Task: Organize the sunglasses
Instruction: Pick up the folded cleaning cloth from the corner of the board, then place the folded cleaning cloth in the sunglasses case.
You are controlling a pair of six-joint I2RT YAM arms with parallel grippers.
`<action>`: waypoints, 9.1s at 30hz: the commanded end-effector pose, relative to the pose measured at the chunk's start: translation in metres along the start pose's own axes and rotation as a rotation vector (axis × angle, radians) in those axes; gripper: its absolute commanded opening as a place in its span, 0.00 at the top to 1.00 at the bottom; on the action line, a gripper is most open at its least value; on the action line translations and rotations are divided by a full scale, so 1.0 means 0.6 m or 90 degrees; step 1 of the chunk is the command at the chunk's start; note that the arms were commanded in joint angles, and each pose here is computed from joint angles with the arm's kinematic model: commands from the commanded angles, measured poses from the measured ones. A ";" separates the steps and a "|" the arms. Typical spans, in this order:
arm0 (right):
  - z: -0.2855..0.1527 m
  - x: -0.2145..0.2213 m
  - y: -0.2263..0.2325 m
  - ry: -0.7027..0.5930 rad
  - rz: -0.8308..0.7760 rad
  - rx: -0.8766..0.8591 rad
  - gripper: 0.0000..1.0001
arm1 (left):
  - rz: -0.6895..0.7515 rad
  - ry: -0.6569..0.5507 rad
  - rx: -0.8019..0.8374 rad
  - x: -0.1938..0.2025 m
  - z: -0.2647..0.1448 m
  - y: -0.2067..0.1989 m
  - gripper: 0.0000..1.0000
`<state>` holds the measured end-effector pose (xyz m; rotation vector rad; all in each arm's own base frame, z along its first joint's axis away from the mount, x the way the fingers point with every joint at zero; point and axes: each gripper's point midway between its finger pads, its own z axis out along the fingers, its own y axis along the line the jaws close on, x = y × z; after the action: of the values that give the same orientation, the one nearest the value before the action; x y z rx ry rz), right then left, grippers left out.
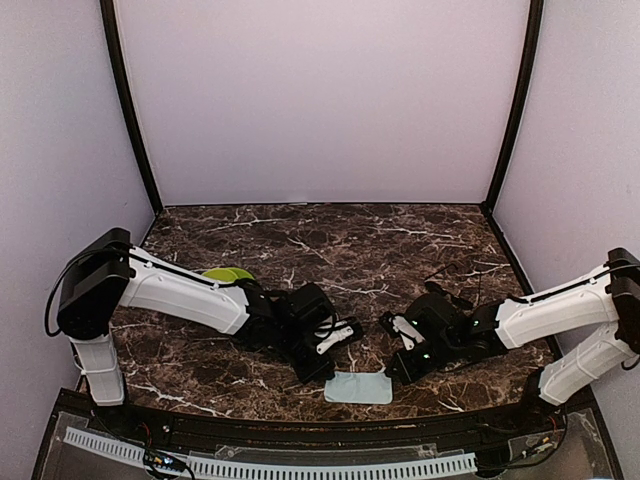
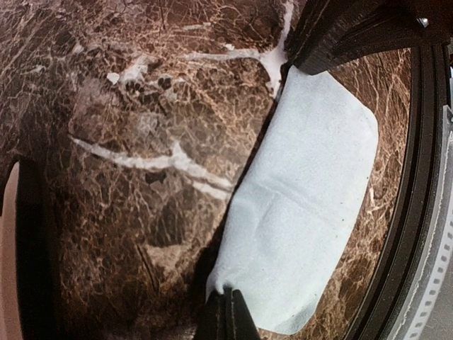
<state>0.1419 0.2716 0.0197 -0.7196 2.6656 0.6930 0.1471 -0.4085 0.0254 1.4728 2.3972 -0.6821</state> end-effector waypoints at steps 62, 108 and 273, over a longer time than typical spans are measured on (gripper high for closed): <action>0.026 -0.281 0.109 -0.098 -0.166 -0.064 1.00 | -0.221 -0.073 -0.192 0.043 -0.187 0.154 1.00; 0.062 -0.255 0.094 -0.031 -0.161 -0.068 1.00 | -0.233 -0.014 -0.172 0.058 -0.148 0.176 1.00; 0.037 -0.182 0.170 0.028 -0.223 -0.298 0.33 | -0.234 -0.135 0.162 0.005 -0.140 0.088 0.43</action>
<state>0.1848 0.4022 0.0874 -1.2767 2.3476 1.1883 0.2009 -0.3430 0.0838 0.9758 2.5052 -1.1409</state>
